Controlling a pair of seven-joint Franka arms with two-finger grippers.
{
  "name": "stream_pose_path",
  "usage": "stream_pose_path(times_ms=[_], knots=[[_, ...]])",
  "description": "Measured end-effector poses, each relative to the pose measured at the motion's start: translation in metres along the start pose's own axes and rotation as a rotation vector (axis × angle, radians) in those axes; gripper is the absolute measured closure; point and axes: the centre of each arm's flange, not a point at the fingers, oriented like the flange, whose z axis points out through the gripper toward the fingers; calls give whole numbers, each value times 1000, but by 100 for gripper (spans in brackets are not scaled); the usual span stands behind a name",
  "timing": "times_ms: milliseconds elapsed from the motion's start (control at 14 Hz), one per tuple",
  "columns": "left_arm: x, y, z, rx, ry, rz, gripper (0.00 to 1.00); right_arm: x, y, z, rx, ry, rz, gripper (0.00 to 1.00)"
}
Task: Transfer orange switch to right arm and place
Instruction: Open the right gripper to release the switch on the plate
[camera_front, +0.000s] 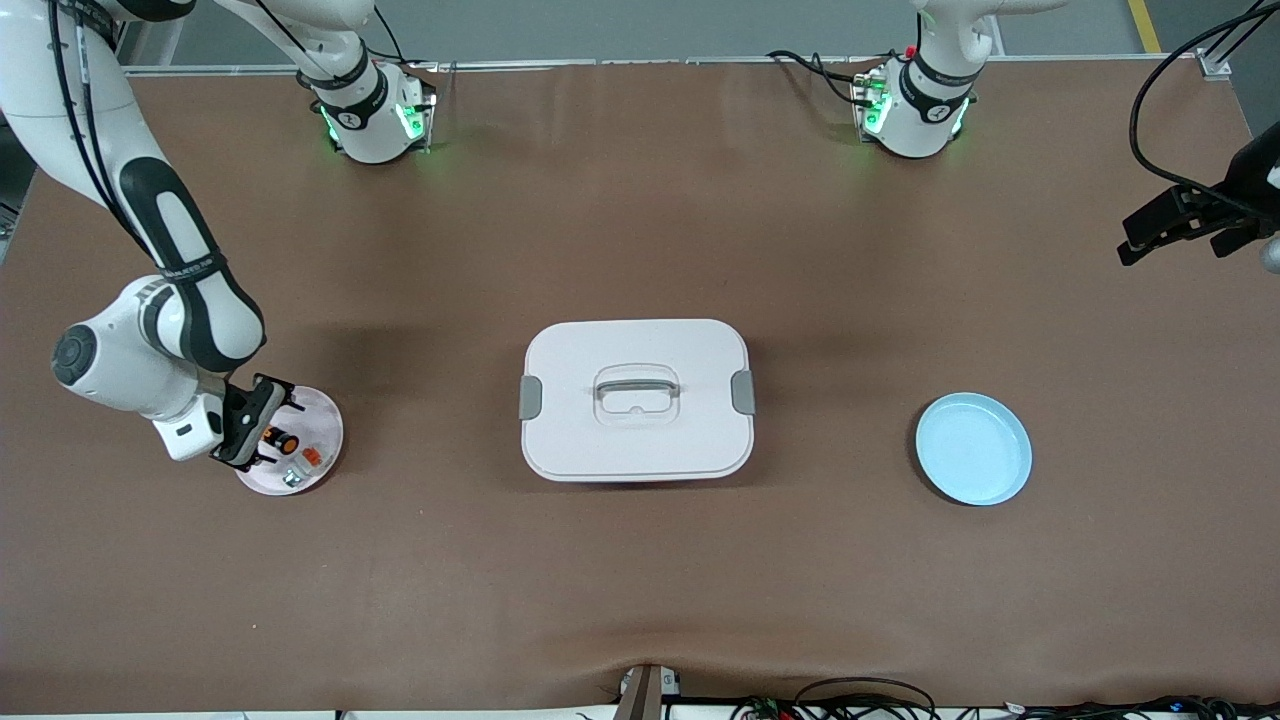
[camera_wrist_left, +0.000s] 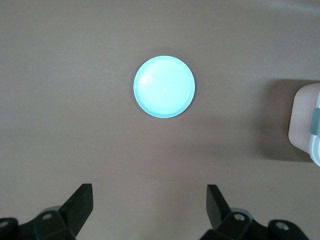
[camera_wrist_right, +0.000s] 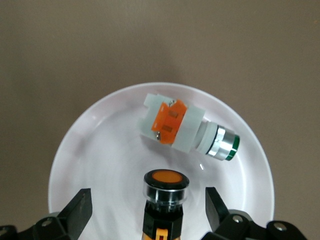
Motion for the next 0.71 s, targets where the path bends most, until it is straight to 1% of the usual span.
stream_pose_path(times_ms=[143,285,356,428,570,713], knots=[[0,0,0,0,0,0,0,16,6,-26,10,10,-12,0],[0,-1,0,0,0,-1,0,29,8,-47,12,15,26,0],[0,-1,0,0,0,-2,0,32,8,-54,14,16,80,0],[0,-1,0,0,0,-2,0,33,7,-61,16,17,159,0],[0,-2,0,0,0,-3,0,41,4,-81,10,19,333,0],[0,-2,0,0,0,-3,0,58,-1,-106,-1,22,523,0]])
